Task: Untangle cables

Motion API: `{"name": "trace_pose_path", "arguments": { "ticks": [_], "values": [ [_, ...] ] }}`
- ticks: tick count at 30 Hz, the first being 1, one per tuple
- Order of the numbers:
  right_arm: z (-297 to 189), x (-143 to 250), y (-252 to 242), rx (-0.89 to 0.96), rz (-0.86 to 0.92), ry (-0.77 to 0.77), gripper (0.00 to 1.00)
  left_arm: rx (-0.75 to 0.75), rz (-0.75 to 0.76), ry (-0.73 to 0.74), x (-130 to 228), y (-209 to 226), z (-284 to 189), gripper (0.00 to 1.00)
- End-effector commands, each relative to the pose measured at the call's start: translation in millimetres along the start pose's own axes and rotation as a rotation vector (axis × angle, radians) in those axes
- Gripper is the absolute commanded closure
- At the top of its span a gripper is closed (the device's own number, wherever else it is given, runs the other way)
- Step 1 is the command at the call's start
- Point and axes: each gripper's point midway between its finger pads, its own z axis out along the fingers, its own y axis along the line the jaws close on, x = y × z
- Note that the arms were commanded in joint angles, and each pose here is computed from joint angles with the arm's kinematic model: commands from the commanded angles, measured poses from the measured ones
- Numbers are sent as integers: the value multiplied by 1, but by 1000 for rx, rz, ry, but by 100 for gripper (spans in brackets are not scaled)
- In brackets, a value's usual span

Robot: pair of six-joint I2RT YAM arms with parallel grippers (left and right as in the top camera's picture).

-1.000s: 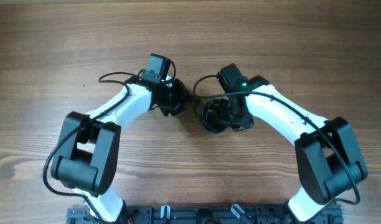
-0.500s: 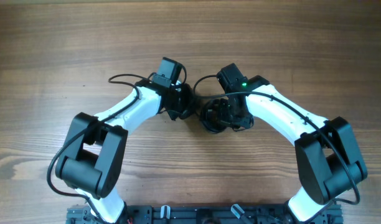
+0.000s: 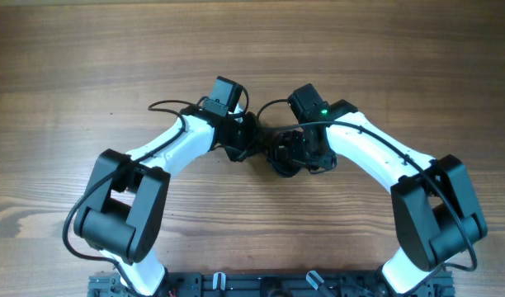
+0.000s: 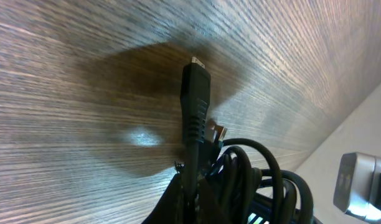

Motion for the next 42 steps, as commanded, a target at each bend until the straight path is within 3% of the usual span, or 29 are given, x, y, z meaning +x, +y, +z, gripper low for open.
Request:
{"name": "trace_pose_path", "arguments": {
  "ticks": [1, 6, 10, 12, 16, 18, 22, 23, 29, 36, 42],
  "values": [
    [3, -3, 9, -30, 52, 13, 96, -17, 61, 42, 21, -3, 12, 96],
    [3, -4, 9, -30, 52, 13, 96, -58, 154, 3, 19, 2, 13, 96],
    [2, -4, 9, -31, 53, 13, 96, -58, 200, -66, 7, -1, -13, 94],
    [2, -4, 9, -31, 53, 13, 96, -79, 204, -134, -1, 0, -31, 88],
    [2, -2, 13, -52, 48, 27, 96, -150, 241, -266, -10, 6, -65, 64],
    [2, 1, 17, -76, 45, 46, 96, -178, 272, -298, -9, 8, -77, 61],
    [1, 3, 21, -97, 48, 62, 96, -214, 302, -272, -1, 16, -81, 73],
    [1, 4, 22, -99, 53, 63, 96, -230, 284, -249, 3, 22, -80, 79],
    [1, 3, 22, -102, 69, 60, 95, -249, 89, -120, 30, 39, -74, 94],
    [1, 3, 22, -102, 68, 62, 95, -176, 11, -153, 22, 23, -70, 82],
    [1, 4, 22, -104, 67, 69, 95, -191, -73, -133, 21, 30, -60, 84]
  ]
}}
